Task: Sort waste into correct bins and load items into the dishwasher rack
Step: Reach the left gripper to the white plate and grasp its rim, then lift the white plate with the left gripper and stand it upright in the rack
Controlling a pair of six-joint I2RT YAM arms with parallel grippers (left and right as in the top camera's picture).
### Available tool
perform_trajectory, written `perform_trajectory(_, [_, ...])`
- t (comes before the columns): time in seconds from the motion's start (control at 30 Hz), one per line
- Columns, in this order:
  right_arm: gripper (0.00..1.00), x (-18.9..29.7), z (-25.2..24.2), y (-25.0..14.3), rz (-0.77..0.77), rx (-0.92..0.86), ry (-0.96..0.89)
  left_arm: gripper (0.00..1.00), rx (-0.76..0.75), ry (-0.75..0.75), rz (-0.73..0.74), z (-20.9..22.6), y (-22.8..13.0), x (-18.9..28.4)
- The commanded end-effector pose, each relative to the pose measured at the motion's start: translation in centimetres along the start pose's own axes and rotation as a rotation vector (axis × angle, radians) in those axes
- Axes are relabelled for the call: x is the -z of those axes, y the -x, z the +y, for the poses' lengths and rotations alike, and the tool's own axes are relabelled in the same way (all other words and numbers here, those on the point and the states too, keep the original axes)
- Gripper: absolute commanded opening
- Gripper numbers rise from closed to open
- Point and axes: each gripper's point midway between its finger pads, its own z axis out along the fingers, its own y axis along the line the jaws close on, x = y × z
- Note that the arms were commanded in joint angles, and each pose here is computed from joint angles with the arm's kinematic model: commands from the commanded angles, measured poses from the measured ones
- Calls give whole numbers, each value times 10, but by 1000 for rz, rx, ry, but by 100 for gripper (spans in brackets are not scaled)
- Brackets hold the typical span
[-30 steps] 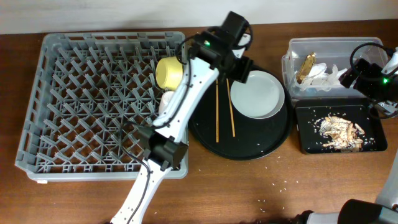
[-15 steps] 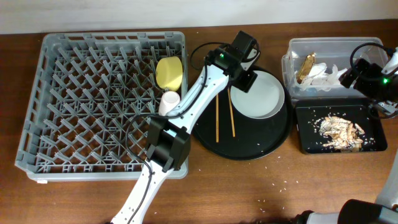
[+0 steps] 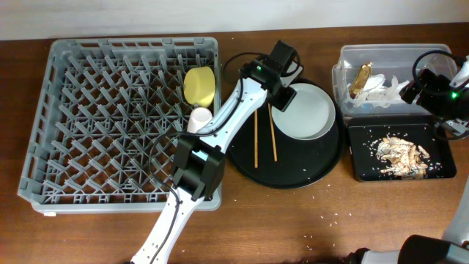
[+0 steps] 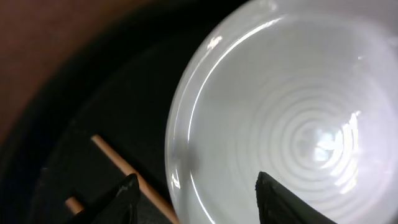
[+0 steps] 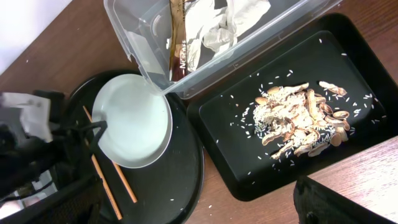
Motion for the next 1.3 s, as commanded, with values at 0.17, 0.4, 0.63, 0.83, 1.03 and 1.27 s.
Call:
perform_trajectory(0.17, [98,-2,-3,-1,5,-7,-11,37,-14,-52,63,-9,-20,-21])
perform_trajectory(0.4, [98,-2,-3,-1,5,-7,-11,9,-24,-59,91,-17,-27,-21])
perform_trajectory(0.63, [99,-2,-3,-1,5,-7,-11,1,-5,-57,106,-16,-24,-3])
perform_trajectory(0.83, [99,-2,-3,-1,5,-7,-11,1,38,-30,-6,4,14,75])
perform_trajectory(1.03, [98,-2,-3,-1,5,-8,-11,1,73,31,-168,35,40,176])
perform_trajectory(1.27, [98,-2,-3,-1,5,-8,-11,1,215,345,-210,130,4,303])
